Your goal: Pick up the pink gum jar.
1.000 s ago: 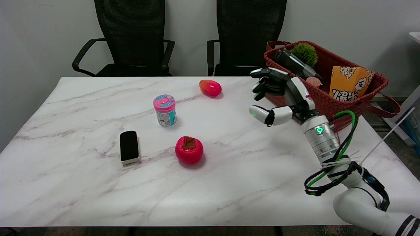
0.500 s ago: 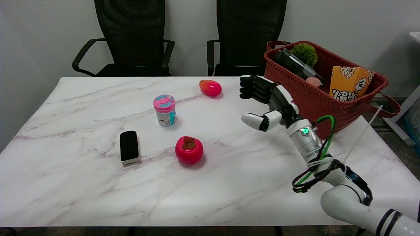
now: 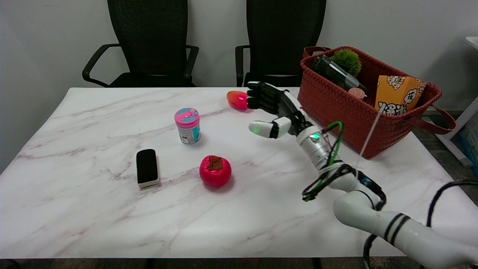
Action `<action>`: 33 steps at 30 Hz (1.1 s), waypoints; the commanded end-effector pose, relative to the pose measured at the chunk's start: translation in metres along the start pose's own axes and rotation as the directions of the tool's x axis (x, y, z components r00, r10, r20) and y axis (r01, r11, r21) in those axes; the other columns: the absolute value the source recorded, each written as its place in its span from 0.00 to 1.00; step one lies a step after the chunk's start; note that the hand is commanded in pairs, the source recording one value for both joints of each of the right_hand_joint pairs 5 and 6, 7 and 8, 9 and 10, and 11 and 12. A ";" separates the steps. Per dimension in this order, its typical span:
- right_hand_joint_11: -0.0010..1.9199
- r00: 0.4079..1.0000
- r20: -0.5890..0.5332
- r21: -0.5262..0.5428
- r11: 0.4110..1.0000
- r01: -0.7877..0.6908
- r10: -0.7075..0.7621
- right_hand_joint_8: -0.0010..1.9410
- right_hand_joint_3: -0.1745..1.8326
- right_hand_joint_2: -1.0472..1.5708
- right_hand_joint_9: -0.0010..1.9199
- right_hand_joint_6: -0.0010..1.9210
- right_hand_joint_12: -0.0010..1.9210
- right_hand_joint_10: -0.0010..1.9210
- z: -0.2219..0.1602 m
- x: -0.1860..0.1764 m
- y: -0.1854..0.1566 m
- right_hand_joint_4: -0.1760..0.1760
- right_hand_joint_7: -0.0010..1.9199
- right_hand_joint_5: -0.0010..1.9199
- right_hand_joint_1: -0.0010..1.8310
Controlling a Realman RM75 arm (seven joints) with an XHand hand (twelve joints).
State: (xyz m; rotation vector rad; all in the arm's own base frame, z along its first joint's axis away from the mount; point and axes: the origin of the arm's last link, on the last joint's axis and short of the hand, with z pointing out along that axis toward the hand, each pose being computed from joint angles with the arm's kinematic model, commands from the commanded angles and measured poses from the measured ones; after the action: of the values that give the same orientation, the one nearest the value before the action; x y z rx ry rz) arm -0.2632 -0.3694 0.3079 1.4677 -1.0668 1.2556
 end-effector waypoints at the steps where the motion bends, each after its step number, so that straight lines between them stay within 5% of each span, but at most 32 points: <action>1: 0.29 0.992 0.127 -0.076 0.997 0.002 0.008 0.25 0.61 0.30 0.28 0.23 0.29 0.28 0.088 -0.067 0.018 0.50 0.25 0.23 0.67; 17: 0.23 0.991 0.107 -0.210 0.973 0.099 -0.078 0.22 0.62 0.22 0.25 0.20 0.23 0.25 0.126 -0.056 0.043 0.50 0.22 0.20 0.66; 33: 0.19 0.951 0.258 -0.306 0.919 0.249 -0.172 0.21 0.60 0.16 0.24 0.14 0.19 0.24 0.137 -0.105 0.053 0.50 0.21 0.14 0.64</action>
State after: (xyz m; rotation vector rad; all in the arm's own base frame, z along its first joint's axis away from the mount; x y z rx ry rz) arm -0.2893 -0.4891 0.2428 1.4299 -1.1487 0.9488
